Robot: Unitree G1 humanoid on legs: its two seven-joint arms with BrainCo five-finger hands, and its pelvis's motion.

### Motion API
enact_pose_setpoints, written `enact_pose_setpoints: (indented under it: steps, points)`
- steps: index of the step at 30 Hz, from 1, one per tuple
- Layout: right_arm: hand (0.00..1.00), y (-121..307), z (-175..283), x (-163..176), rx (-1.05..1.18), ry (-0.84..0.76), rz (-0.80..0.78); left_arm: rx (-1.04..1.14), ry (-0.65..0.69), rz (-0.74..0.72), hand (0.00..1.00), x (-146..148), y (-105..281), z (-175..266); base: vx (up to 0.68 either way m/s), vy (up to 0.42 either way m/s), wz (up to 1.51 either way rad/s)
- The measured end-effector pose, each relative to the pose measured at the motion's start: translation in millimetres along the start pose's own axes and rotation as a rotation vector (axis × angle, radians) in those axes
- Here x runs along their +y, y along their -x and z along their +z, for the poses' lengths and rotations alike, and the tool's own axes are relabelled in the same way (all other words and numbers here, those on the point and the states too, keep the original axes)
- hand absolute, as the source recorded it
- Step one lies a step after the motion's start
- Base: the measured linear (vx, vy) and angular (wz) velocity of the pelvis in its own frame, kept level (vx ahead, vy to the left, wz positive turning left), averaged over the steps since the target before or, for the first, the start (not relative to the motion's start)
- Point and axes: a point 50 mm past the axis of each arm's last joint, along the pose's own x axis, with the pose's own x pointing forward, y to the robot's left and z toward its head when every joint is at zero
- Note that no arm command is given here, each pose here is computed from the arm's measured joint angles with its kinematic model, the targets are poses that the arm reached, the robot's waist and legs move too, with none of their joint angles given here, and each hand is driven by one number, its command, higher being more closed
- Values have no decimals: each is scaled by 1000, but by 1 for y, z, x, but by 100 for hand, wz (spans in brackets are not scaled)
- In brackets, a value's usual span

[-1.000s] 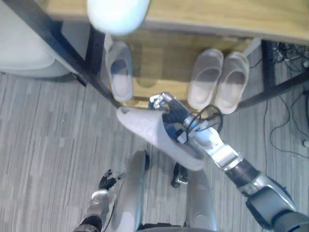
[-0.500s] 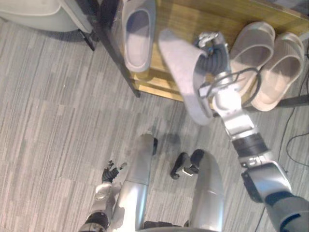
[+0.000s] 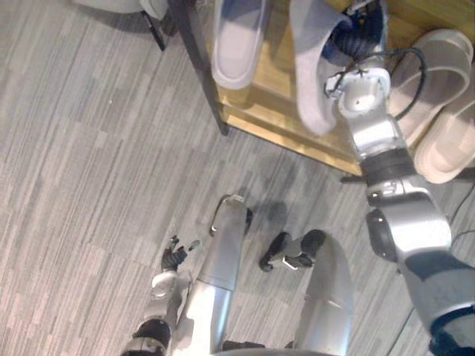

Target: Organize the slippers on the shoe rack

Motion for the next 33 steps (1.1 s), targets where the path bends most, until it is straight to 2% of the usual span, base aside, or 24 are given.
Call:
enact_pose_setpoints:
  steps: [5, 19, 33]
  points:
    - [0, -2, -10, -3, 83, -12, -48, -5, -7, -14, 0, -5, -1, 2, -16, 2, 13]
    - [0, 8, -2, 18, 189, -305, -65, 31, 4, 17, 0, -6, -5, 1, -2, 31, 3]
    - [0, 35, -9, 45, 214, -360, 10, 46, 59, 45, 0, -2, -8, 2, 0, 22, -4]
